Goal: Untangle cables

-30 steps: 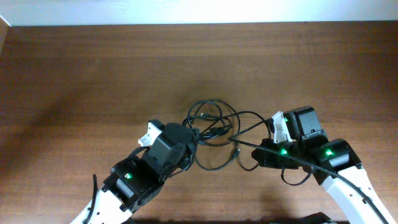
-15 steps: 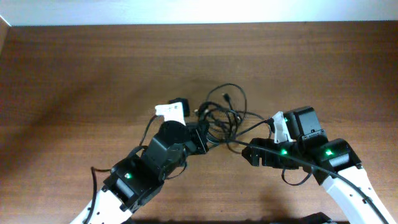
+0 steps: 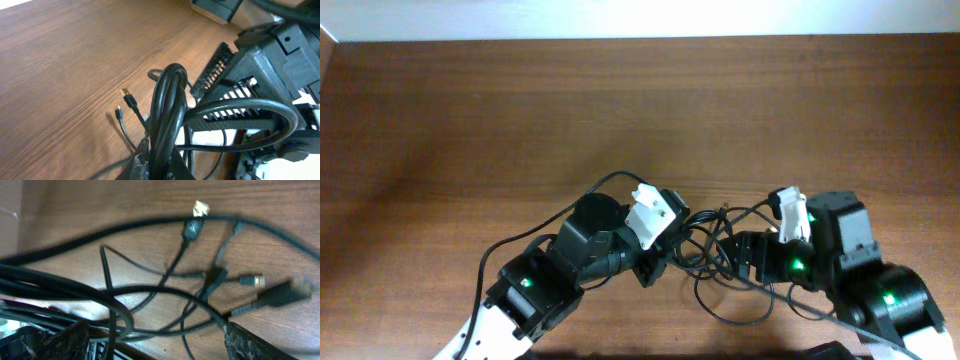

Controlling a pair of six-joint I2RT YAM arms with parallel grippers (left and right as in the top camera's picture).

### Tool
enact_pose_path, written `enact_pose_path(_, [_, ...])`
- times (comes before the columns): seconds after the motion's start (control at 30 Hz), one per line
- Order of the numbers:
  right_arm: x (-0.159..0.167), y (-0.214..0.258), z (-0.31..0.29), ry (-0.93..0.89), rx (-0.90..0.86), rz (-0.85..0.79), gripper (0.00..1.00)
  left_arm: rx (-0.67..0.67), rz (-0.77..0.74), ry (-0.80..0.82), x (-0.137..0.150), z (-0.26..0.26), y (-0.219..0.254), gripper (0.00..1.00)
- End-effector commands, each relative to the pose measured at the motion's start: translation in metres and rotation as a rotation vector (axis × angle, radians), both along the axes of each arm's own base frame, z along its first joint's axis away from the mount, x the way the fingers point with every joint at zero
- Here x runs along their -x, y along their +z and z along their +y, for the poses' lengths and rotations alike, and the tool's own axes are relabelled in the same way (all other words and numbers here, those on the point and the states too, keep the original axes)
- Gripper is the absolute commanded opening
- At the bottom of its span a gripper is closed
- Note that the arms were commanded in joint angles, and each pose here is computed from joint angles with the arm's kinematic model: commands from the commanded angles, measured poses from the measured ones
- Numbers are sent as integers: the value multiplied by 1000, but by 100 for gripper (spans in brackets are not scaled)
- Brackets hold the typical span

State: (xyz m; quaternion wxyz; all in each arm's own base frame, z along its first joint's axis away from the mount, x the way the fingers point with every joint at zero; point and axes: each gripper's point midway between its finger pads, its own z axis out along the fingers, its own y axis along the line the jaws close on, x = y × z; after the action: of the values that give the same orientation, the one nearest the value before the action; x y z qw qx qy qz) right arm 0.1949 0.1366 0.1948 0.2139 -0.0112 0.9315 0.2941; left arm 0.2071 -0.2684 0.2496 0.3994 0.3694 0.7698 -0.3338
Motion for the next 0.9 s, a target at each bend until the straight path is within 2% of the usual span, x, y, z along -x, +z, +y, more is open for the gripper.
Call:
enact_pose_path(0.0, [6, 24, -3, 0, -22, -112, 85, 97, -56, -163, 19, -16, 26, 0])
enact_pose_path(0.03, [8, 29, -4, 0, -29, -135, 85, 119, -88, -230, 27, -21, 32, 0])
enact_pose_path(0.23, [24, 59, -9, -1, -80, -286, 85, 111, -109, -232, 26, -20, 32, 0])
enact_pose_path(0.6, [28, 71, -9, 5, -107, -338, 85, 114, -109, -245, 28, -21, 32, 0])
enact_pose_path(0.67, [27, 71, -9, 0, -103, -342, 85, 133, -164, -382, 46, -25, 37, 0])
enact_pose_path(0.73, [26, 71, -11, -7, -98, -344, 85, 176, -244, -609, 79, -26, 42, 0])
enact_pose_path(0.87, [25, 70, -12, -13, -92, -345, 85, 135, -237, -595, 77, -24, 32, 0])
